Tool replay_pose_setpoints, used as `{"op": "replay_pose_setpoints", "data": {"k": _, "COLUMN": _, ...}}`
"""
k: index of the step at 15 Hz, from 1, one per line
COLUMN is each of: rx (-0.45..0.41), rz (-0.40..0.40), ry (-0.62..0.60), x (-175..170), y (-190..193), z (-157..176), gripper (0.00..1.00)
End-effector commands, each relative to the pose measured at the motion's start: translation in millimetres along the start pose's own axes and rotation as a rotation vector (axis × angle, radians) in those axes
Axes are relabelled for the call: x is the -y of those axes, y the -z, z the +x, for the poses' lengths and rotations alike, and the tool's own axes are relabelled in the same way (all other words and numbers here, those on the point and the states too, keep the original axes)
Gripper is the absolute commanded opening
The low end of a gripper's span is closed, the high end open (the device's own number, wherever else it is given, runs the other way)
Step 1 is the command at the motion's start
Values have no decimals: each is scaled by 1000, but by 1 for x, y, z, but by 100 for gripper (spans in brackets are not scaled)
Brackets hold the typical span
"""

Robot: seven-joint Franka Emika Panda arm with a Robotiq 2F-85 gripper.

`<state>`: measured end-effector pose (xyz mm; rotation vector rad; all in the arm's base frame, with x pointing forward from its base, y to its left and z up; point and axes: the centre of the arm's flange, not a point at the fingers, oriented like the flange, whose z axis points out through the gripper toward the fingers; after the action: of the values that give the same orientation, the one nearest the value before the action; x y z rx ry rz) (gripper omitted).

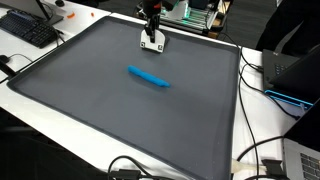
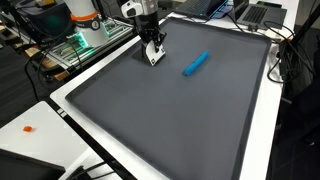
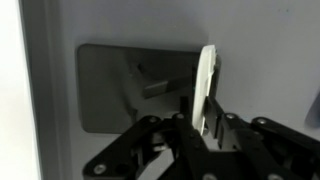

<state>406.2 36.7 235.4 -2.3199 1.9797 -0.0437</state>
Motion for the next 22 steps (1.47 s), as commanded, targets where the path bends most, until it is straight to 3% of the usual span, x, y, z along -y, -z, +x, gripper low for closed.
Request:
{"op": "replay_pose_setpoints", "data": {"k": 1, "rx": -15, "rz": 11, "ry": -25, "x": 3, "y": -5, "z": -1, "gripper": 0}}
{"op": "replay_pose_setpoints", "data": {"k": 7, "rx": 2, "rz": 17, "ry": -53, "x": 9, "y": 2, "z": 2, "gripper": 1}}
{"op": "replay_pose_setpoints", "data": {"k": 11, "rx": -1, "rz": 36, "ry": -24, "x": 13, "y": 28, "z": 7, "gripper": 1}}
{"op": "replay_pose_setpoints", "data": {"k": 15, "rx": 54, "rz": -6, "ry": 114, "x": 23, "y": 66, "z": 5, "gripper": 1}}
{"op": "replay_pose_setpoints", "data": {"k": 22, "rx": 110, "rz": -67, "ry": 530, "x": 56, "y": 118, "z": -27, "gripper": 1}}
